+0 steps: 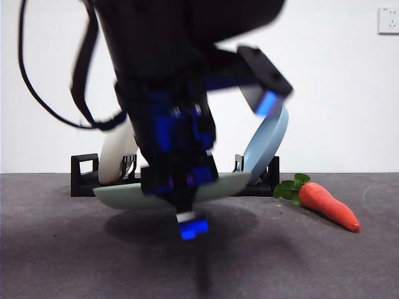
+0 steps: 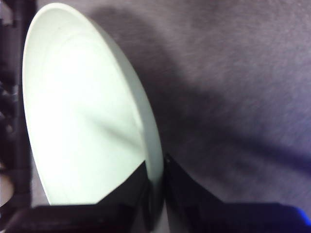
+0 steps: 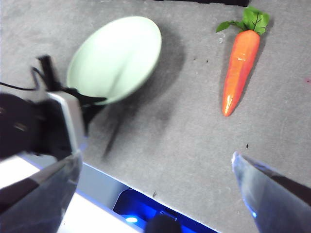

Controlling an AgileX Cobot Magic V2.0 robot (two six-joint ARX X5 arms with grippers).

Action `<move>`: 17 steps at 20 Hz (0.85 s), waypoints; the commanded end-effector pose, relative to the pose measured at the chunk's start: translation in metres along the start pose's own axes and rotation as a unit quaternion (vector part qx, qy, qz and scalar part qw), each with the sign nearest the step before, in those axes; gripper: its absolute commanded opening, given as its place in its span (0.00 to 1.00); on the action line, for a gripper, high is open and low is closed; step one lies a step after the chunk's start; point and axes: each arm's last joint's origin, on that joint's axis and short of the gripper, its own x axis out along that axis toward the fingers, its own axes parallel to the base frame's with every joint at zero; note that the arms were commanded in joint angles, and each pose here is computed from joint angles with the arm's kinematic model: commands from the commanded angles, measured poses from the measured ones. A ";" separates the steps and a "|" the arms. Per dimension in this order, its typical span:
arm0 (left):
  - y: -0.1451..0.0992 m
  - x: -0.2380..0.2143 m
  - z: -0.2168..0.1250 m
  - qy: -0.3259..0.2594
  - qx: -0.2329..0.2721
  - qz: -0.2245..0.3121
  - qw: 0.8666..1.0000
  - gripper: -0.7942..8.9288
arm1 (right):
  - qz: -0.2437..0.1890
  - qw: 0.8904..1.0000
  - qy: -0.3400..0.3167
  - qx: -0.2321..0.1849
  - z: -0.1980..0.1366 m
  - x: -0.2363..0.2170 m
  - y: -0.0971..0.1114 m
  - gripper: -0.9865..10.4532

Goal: Take the green plate from the plate rack,put the plate on the table,take the carrot from the table,put the carrot in the plate

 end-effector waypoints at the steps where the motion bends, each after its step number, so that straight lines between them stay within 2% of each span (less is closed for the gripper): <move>1: -0.012 0.009 0.001 0.010 0.017 -0.002 1.000 0.08 | 0.001 1.000 -0.003 0.001 0.001 0.000 0.000 0.61; 4: -0.019 0.017 0.001 0.018 -0.007 -0.015 1.000 0.07 | 0.001 1.000 -0.003 0.001 0.001 0.000 0.000 0.61; 7: -0.021 0.017 0.001 0.008 -0.035 -0.049 0.998 0.09 | 0.001 1.000 -0.003 0.001 0.001 0.000 0.000 0.61; 8: -0.021 0.017 0.001 0.008 -0.035 -0.052 0.998 0.11 | 0.001 1.000 -0.003 0.001 0.001 0.000 0.000 0.61; 11: -0.021 0.016 0.001 0.007 -0.034 -0.058 0.998 0.34 | 0.001 1.000 -0.003 0.001 0.001 0.000 0.000 0.61; 12: -0.020 0.016 0.002 0.006 -0.035 -0.057 0.998 0.38 | 0.001 1.000 -0.003 0.001 0.001 0.000 0.000 0.61; 17: -0.001 -0.003 0.010 -0.002 -0.053 -0.052 0.997 0.38 | 0.000 1.000 -0.004 0.001 0.002 0.000 0.000 0.61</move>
